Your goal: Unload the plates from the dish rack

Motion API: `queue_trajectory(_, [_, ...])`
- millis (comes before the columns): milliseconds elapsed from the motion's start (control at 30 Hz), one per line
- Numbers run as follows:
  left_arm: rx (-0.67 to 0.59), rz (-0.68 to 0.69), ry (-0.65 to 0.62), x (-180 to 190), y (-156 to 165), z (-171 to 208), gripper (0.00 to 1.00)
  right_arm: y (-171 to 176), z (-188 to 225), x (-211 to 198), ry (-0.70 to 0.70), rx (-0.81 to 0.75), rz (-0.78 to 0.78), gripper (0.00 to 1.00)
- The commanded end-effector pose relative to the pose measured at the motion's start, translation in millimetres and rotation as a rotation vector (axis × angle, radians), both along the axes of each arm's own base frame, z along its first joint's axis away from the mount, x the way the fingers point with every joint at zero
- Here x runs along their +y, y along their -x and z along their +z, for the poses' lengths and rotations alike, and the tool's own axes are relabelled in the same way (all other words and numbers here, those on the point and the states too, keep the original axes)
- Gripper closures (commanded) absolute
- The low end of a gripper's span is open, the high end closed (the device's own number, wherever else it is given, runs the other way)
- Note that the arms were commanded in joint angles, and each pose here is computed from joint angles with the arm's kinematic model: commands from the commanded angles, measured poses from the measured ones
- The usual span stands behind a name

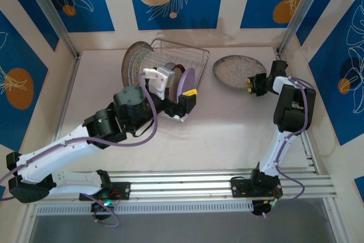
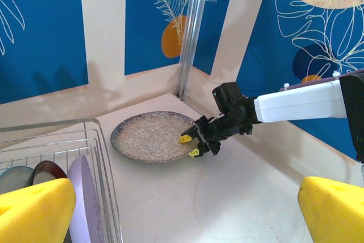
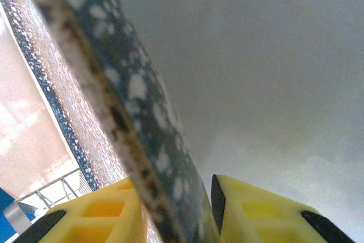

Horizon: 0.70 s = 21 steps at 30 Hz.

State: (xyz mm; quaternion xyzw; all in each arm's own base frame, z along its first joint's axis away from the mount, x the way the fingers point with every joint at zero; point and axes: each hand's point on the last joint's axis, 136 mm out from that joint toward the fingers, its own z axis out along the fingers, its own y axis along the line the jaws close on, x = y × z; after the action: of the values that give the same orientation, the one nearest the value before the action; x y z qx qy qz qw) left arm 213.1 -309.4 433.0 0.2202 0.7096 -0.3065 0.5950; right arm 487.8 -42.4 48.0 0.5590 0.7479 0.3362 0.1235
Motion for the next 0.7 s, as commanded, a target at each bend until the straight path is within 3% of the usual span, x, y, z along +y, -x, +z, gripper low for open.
queue_trajectory(0, [-0.021, 0.008, 0.037, 9.4, 5.1, 17.8, 0.0, 33.2, -35.6, 1.3, -0.036, 0.194, -0.042, 0.65])
queue_trajectory(267, [-0.024, 0.008, 0.04, 9.8, 5.3, 19.5, 0.0, 38.2, -40.4, 1.9, -0.034, 0.211, -0.05, 0.63])
queue_trajectory(467, [-0.022, 0.009, 0.038, 9.1, 4.8, 18.5, 0.0, 42.7, -41.2, 1.3, -0.027, 0.232, -0.053, 0.54])
queue_trajectory(667, [-0.019, 0.007, 0.04, 8.7, 5.0, 18.0, 0.0, 44.8, -43.7, 2.1, -0.036, 0.233, -0.057, 0.52])
